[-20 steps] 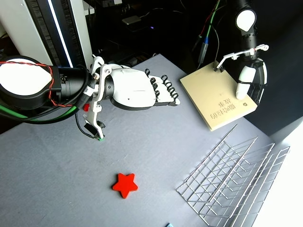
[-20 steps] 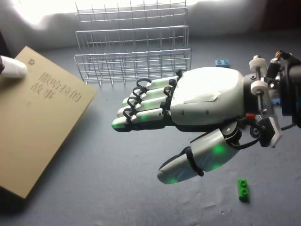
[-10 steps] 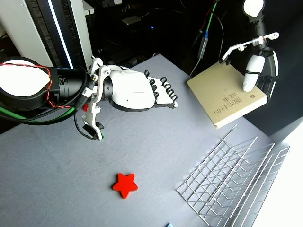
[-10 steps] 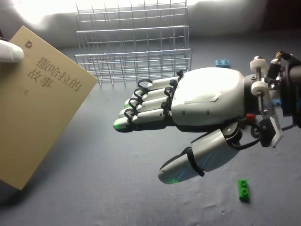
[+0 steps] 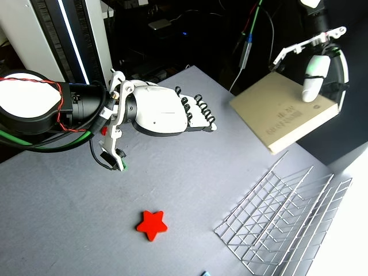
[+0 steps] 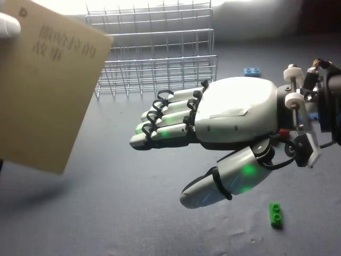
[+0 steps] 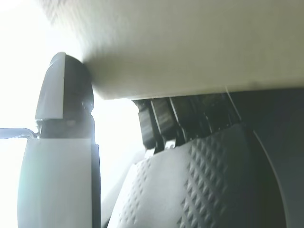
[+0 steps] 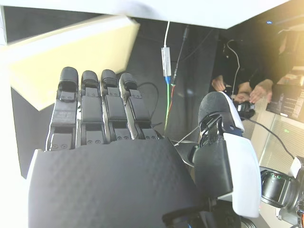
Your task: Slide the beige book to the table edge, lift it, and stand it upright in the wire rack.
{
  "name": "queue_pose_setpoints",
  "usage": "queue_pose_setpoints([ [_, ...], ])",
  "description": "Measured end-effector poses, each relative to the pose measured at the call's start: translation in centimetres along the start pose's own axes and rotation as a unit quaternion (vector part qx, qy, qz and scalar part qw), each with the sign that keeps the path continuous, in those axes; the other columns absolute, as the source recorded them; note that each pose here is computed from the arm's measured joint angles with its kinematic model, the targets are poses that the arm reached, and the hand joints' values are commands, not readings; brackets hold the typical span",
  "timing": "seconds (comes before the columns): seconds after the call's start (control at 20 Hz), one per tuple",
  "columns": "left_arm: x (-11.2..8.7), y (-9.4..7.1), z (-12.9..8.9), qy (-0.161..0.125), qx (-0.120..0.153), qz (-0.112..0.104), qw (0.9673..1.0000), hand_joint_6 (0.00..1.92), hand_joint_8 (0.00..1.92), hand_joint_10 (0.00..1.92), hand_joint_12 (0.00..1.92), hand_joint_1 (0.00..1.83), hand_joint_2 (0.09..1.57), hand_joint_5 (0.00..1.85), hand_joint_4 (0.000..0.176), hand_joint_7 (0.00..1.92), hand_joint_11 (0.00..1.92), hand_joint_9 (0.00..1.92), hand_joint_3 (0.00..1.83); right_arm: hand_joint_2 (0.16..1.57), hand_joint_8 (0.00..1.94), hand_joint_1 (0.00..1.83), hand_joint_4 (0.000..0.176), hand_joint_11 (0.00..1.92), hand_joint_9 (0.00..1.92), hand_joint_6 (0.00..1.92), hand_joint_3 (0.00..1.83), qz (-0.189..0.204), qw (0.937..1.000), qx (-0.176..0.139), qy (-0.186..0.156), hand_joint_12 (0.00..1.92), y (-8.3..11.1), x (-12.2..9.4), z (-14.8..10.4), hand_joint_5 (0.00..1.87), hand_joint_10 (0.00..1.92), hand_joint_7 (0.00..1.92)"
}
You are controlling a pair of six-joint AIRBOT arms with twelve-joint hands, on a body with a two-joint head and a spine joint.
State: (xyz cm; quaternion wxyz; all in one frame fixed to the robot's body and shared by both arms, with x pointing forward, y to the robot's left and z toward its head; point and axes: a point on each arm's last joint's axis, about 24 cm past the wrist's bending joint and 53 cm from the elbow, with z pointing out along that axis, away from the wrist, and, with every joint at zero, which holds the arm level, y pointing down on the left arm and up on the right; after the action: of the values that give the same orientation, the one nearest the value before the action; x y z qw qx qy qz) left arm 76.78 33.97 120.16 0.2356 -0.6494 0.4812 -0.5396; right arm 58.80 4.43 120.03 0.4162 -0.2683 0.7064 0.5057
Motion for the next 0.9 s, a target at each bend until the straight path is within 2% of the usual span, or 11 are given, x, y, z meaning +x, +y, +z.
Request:
queue_pose_setpoints([
  [0.15,1.2,-1.5,-0.3,0.012,0.027,-0.018,0.9994,1.25,1.39,1.35,1.64,1.17,1.23,0.75,0.000,0.82,0.55,0.74,0.00,1.19,0.00,0.00,0.000,0.00,0.11,0.00,0.00,0.001,1.0000,0.002,0.005,0.38,-0.2,0.5,0.0,0.14,0.00,0.13],
  [0.25,1.6,-2.3,-0.3,0.016,0.041,-0.024,0.9988,1.22,1.36,1.35,1.65,1.18,1.21,0.76,0.000,0.85,0.56,0.76,0.00,1.18,0.00,0.00,0.000,0.00,0.08,0.00,0.00,-0.003,1.0000,0.003,0.007,0.32,-0.3,0.6,0.0,0.12,0.00,0.10],
  [0.3,1.7,-2.9,-0.4,0.018,0.049,-0.027,0.9983,1.21,1.33,1.52,1.66,1.31,1.22,0.74,0.000,0.81,0.55,0.73,0.00,1.18,0.00,0.00,0.000,0.00,0.05,0.00,0.00,-0.001,1.0000,0.003,0.006,0.23,-0.3,0.6,-0.1,0.09,0.00,0.07],
  [0.35,1.8,-3.4,-0.5,0.019,0.058,-0.030,0.9977,1.25,1.36,1.58,1.67,1.33,1.23,0.70,0.000,0.78,0.52,0.70,0.00,1.18,0.00,0.00,0.000,0.00,0.08,0.00,0.00,0.000,1.0000,0.003,0.005,0.30,-0.3,0.5,0.0,0.12,0.00,0.10],
  [0.4,1.9,-4.2,-0.6,0.019,0.072,-0.034,0.9966,1.23,1.34,1.57,1.66,1.34,1.22,0.71,0.000,0.79,0.53,0.72,0.00,1.18,0.00,0.00,0.000,0.00,0.09,0.00,0.00,0.000,1.0000,0.002,0.006,0.32,-0.2,0.6,0.0,0.12,0.00,0.11],
  [0.45,1.9,-5.1,-0.8,0.018,0.087,-0.038,0.9953,1.23,1.36,1.43,1.66,1.21,1.22,0.76,0.000,0.84,0.55,0.73,0.00,1.18,0.00,0.00,0.000,0.00,0.10,0.00,0.00,0.000,1.0000,0.003,0.006,0.36,-0.2,0.6,0.0,0.13,0.00,0.12],
  [0.5,1.7,-5.6,-0.9,0.015,0.098,-0.039,0.9943,1.22,1.30,1.52,1.66,1.32,1.21,0.74,0.000,0.83,0.55,0.73,0.00,1.17,0.00,0.00,0.000,0.00,0.11,0.00,0.00,0.000,1.0000,0.003,0.005,0.39,-0.3,0.5,-0.1,0.14,0.00,0.13],
  [0.55,1.8,-6.3,-1.0,0.016,0.111,-0.043,0.9928,1.24,1.32,1.56,1.66,1.34,1.22,0.72,0.000,0.81,0.54,0.72,0.00,1.17,0.01,0.00,0.000,0.00,0.12,0.01,0.00,0.000,1.0000,0.002,0.006,0.40,-0.2,0.6,0.0,0.15,0.01,0.14],
  [0.7,2.5,-7.5,-1.3,0.023,0.134,-0.053,0.9893,1.24,1.26,1.53,1.64,1.35,1.21,0.74,0.000,0.82,0.53,0.74,0.00,1.16,0.00,0.00,0.000,0.00,0.10,0.00,0.00,-0.001,1.0000,0.003,0.006,0.36,-0.2,0.6,0.0,0.13,0.00,0.12],
  [0.8,2.9,-8.3,-1.4,0.027,0.149,-0.060,0.9867,1.21,1.32,1.56,1.64,1.34,1.22,0.73,0.000,0.81,0.53,0.71,0.00,1.16,0.01,0.00,0.000,0.00,0.11,0.01,0.00,-0.002,1.0000,0.003,0.007,0.38,-0.2,0.6,0.0,0.15,0.01,0.14],
  [0.9,3.9,-9.2,-1.4,0.035,0.172,-0.071,0.9819,1.24,1.28,1.54,1.65,1.34,1.21,0.73,0.000,0.82,0.49,0.73,0.00,1.17,0.00,0.00,0.000,0.00,0.11,0.00,0.00,-0.003,1.0000,0.003,0.007,0.41,-0.3,0.6,0.0,0.15,0.00,0.13],
])
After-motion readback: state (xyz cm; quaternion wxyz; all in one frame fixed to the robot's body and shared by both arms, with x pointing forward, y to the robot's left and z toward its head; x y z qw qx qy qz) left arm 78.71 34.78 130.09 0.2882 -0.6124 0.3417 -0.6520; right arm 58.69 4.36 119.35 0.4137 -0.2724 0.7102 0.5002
